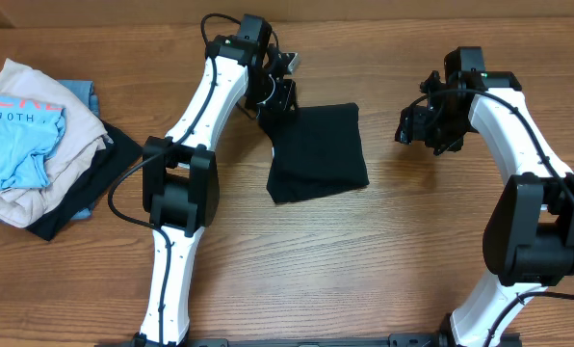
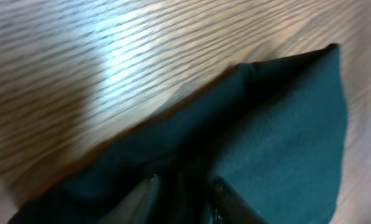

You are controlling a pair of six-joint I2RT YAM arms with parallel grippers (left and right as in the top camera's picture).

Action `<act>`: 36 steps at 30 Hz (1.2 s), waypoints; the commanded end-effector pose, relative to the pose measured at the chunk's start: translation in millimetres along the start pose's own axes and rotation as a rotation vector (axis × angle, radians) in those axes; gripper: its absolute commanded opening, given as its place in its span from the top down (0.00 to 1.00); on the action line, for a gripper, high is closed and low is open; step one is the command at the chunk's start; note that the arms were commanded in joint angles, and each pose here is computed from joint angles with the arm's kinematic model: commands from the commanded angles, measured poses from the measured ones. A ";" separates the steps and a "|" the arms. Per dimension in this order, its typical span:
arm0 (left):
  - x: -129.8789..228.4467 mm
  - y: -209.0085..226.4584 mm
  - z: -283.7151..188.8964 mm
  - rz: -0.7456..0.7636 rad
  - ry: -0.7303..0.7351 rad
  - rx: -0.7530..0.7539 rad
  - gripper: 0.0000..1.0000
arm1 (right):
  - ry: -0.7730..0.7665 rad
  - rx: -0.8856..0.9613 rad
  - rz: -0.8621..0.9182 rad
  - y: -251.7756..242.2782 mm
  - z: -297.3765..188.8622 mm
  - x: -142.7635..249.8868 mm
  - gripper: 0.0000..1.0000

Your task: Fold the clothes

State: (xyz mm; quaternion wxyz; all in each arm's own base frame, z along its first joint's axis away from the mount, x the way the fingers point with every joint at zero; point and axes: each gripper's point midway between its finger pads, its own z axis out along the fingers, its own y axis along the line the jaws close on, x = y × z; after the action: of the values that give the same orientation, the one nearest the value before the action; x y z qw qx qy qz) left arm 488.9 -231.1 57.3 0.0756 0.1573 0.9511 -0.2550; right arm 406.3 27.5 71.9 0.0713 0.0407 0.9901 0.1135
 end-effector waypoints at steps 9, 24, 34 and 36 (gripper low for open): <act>18.2 9.3 -16.9 -0.154 0.066 -0.060 0.96 | -0.041 -0.032 -0.014 8.2 -19.2 -5.4 0.36; 21.0 14.7 -17.7 -0.162 0.074 -0.088 0.96 | 0.058 -0.785 -0.356 203.5 -27.1 52.5 0.96; 23.8 23.2 -18.8 -0.164 0.082 -0.139 0.96 | 0.027 -0.749 -0.283 227.2 42.9 77.0 0.96; 24.0 24.9 -18.6 -0.162 0.082 -0.151 0.96 | 0.013 -0.705 -0.263 222.4 53.4 77.5 0.96</act>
State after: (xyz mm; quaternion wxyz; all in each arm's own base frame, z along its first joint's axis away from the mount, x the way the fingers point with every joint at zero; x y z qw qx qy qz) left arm 465.3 -202.5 45.3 0.0060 0.0904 0.9754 -0.2009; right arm 354.2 263.8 66.0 0.0836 -0.1382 0.8737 0.4588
